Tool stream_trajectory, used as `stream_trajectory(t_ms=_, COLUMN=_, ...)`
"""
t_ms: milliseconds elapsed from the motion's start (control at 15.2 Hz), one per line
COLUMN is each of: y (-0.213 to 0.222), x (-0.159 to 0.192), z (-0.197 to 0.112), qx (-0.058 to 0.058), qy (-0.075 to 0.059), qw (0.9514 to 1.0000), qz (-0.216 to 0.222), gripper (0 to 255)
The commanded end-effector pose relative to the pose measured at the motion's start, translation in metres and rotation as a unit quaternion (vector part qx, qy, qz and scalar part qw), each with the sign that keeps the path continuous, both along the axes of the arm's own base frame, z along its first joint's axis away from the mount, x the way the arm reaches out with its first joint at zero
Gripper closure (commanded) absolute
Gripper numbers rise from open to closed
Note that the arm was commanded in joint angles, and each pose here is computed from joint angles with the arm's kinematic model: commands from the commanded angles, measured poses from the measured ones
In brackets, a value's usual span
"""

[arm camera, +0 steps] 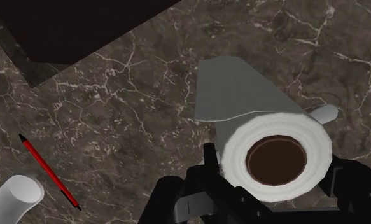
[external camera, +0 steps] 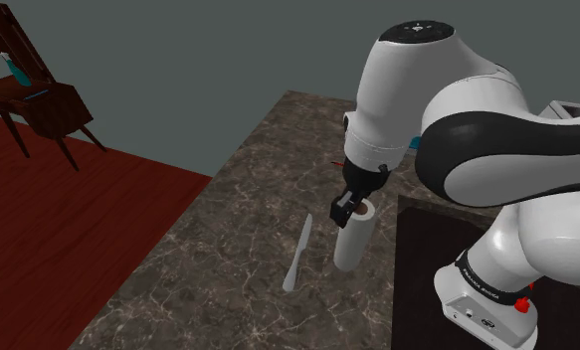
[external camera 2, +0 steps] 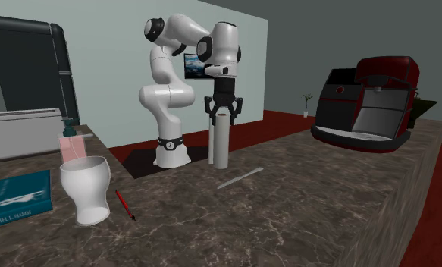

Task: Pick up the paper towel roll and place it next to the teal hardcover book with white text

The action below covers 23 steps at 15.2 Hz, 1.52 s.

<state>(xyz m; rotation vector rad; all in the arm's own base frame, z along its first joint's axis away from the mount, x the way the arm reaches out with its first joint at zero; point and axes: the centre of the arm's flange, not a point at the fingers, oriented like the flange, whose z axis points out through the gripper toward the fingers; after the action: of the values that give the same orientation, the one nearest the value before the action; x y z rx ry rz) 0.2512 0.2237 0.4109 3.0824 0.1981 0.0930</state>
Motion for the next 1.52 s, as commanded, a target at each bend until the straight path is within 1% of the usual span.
stream_trajectory(t_ms=0, y=0.000, x=0.000, z=0.010, qx=0.000, qy=0.000, qw=1.0000, qz=0.000, gripper=255)
stream_trajectory(t_ms=1452, y=0.000, x=0.000, z=0.126, qx=0.000, qy=0.000, qw=1.0000, qz=0.000, gripper=255)
